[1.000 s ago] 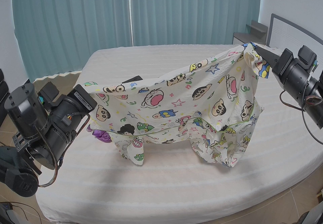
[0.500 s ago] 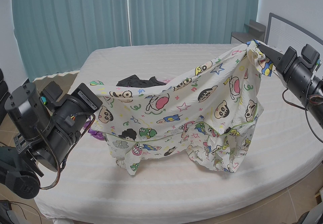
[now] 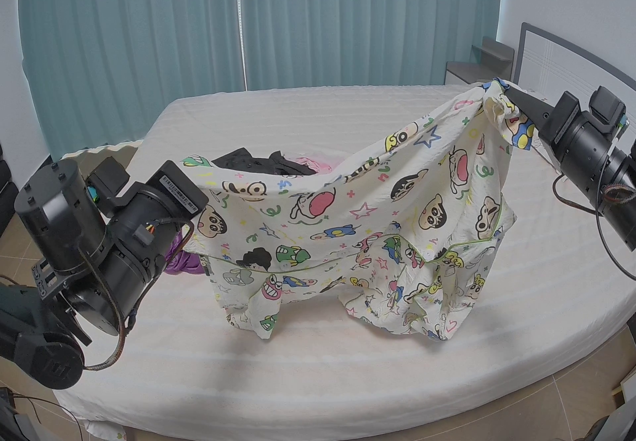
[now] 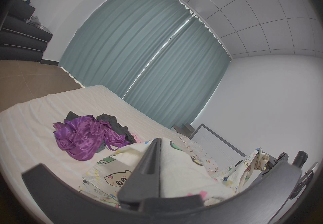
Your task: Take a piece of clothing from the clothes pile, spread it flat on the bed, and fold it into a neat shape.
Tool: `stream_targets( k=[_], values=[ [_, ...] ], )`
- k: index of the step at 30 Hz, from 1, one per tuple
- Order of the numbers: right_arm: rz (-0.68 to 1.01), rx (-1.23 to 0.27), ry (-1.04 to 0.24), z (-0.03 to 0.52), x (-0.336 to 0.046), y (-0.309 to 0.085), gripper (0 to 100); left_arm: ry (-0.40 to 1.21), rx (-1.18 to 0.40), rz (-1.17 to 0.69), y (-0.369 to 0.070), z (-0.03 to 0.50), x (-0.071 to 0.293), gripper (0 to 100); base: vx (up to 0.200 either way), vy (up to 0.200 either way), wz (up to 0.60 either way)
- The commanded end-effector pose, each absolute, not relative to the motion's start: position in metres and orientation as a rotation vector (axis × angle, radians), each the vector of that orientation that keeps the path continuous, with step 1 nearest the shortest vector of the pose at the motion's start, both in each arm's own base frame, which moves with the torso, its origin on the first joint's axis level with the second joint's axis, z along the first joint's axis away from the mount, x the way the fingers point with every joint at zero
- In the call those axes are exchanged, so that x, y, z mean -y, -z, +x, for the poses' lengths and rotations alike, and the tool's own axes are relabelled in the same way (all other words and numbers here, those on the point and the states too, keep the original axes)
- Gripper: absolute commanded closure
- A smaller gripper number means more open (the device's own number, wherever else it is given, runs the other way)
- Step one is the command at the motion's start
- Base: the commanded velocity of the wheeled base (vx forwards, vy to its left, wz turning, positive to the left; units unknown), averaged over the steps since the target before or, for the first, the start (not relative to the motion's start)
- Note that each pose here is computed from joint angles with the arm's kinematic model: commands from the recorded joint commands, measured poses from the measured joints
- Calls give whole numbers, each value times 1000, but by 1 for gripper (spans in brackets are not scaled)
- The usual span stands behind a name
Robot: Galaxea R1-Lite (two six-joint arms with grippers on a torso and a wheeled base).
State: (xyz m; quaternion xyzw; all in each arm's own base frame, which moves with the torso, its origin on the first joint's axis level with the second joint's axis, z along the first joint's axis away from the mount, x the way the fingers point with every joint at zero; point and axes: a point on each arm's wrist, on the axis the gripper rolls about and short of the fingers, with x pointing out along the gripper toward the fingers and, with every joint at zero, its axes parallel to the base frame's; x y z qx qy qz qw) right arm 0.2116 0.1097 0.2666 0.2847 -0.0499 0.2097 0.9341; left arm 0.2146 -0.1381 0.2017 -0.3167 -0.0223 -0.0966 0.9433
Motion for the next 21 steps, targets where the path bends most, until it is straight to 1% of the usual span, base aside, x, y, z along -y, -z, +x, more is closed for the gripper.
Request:
stream_targets(
  k=[1,21],
  values=[
    [577,95,-416,217,-109,-264,100,195,42,-644,-200,219,141,100,0,-200,0],
    [579,133,-376,222,-97,-271,100,220,37,-645,-200,222,152,100,0,-200,0]
  ],
)
